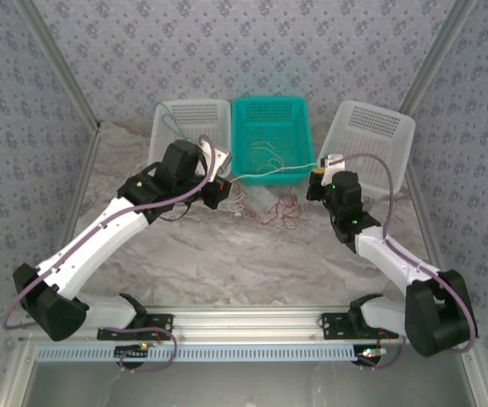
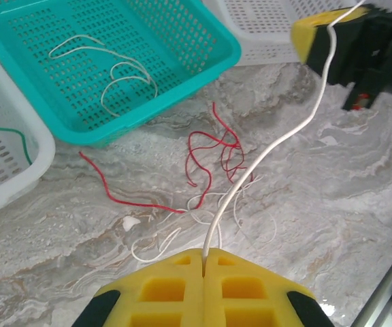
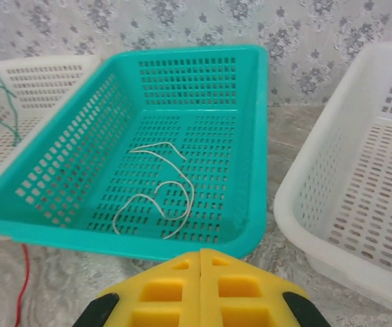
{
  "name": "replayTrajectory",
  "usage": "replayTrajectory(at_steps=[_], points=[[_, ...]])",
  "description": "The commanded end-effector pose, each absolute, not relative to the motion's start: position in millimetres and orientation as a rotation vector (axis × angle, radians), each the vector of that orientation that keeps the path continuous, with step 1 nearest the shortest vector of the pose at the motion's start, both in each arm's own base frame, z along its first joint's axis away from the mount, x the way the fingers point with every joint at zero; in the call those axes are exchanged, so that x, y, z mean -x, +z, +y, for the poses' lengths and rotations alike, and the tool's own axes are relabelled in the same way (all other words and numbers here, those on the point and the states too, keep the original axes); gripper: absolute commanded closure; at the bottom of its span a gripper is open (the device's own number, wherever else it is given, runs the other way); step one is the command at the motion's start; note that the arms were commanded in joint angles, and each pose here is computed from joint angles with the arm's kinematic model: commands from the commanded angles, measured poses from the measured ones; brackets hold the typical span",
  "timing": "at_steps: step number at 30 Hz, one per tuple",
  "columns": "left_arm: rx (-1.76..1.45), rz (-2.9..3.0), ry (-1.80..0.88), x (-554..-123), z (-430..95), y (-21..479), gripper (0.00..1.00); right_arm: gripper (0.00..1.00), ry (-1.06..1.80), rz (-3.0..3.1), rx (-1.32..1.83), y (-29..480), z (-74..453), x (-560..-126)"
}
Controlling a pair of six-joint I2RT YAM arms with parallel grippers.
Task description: Untangle the cables
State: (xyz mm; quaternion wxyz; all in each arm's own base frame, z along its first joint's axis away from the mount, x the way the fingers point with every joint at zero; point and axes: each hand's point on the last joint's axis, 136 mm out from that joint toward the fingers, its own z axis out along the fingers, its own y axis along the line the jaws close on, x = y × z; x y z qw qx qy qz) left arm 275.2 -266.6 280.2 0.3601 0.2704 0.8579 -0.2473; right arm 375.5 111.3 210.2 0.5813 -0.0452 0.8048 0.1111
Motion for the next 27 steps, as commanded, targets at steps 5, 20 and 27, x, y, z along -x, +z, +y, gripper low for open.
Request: replayTrajectory(at_steps=[5, 20, 27], points=[[-0.689, 2.225, -0.666, -288, -279, 257, 0.95, 1.0, 0.458, 1.816, 0.144, 293, 133, -356], [-0.862, 1.888, -1.059, -266, -371, 260, 0.05, 1.0, 0.659, 1.743, 0.155, 455, 181, -329], [-0.97, 1.855, -1.229, -264, -412, 238, 0.01, 1.0, 0.726, 1.666, 0.115, 503, 180, -321]])
